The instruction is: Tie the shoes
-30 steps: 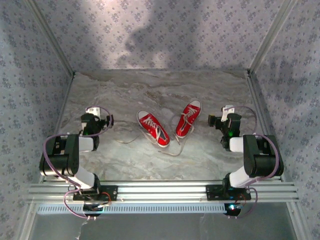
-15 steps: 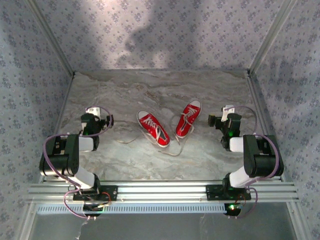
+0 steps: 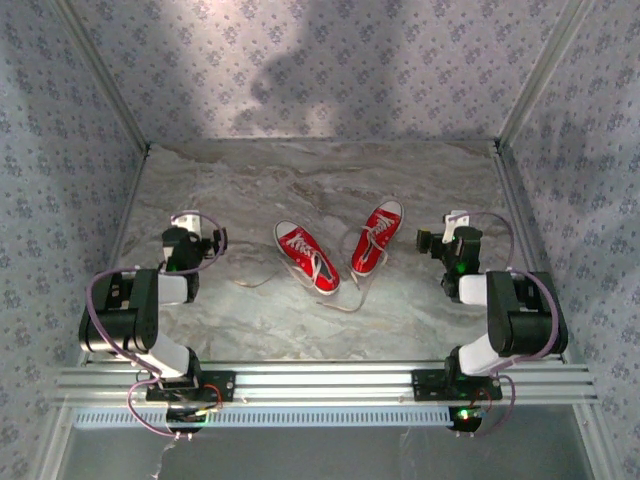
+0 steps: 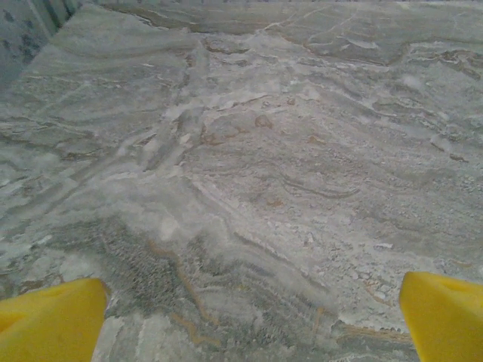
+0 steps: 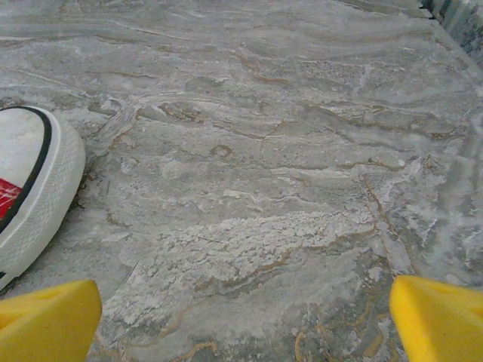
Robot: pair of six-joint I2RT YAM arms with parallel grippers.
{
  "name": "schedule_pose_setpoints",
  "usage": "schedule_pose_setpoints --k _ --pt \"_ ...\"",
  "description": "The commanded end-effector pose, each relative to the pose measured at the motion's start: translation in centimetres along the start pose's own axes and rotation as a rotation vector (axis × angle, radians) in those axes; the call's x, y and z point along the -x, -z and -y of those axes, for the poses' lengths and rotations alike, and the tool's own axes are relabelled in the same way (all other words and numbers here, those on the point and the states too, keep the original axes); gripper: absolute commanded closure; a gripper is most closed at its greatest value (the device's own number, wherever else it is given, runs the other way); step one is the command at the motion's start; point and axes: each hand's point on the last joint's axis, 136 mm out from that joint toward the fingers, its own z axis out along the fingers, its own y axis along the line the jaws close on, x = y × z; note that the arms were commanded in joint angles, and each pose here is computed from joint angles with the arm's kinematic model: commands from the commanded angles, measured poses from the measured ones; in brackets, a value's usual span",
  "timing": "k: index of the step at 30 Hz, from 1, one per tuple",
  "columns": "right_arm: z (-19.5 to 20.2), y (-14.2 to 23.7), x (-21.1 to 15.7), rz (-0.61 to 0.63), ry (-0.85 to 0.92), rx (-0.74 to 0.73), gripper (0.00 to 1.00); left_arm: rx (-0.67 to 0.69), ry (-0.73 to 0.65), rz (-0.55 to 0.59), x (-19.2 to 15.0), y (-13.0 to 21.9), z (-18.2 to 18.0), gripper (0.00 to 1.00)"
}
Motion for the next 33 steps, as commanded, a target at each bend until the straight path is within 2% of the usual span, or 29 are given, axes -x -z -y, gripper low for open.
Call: schedule_pose_setpoints --k 1,4,7,10,12,15,17,19,21,23,27,33 --pt "-1.0 1.6 2.7 0.060 0.065 0.025 0.00 0.031 -0.068 0.086 2.6 1.6 0.9 0.00" --pt "-1.9 3.5 4.6 0.089 0.065 0.071 0.00 0.087 -0.097 0.061 3.8 2.7 1.4 0.00" --pt "-0.3 4.8 6.8 0.136 -0.105 0.012 0.00 0.087 -0.052 0.076 5.2 4.2 1.7 0.00" --pt "2.0 5.3 6.9 0.056 -0.291 -0.101 0.00 0.069 0.057 0.083 6.6 5.5 1.9 0.00" --pt "4.3 6.1 5.6 -0.047 -0.460 -0.256 0.00 0.102 0.156 0.062 7.3 6.2 1.2 0.00" --pt "2.6 6.1 6.8 -0.025 -0.482 -0.116 0.00 0.222 0.342 -0.023 7.1 7.3 -0.5 0.00" --pt "1.2 6.4 7.2 -0.030 -0.536 -0.034 0.00 0.211 0.384 -0.092 6.8 7.4 0.0 0.00" --pt "-0.8 6.5 7.3 -0.085 -0.590 0.064 0.00 0.150 0.400 -0.149 6.5 7.5 1.8 0.00" --pt "-3.1 6.7 7.3 -0.147 -0.579 0.152 0.00 0.073 0.369 -0.179 6.4 7.5 4.4 0.00" --pt "-5.7 7.1 7.1 -0.195 -0.507 0.198 0.06 0.012 0.331 -0.217 6.1 7.6 6.8 0.00" --pt "-12.6 9.4 6.4 -0.271 -0.269 0.329 0.13 -0.122 0.307 -0.297 4.9 7.7 10.8 0.01" --pt "-20.3 12.9 3.5 -0.384 -0.011 0.454 0.21 -0.212 0.277 -0.370 2.5 7.9 14.0 0.05"
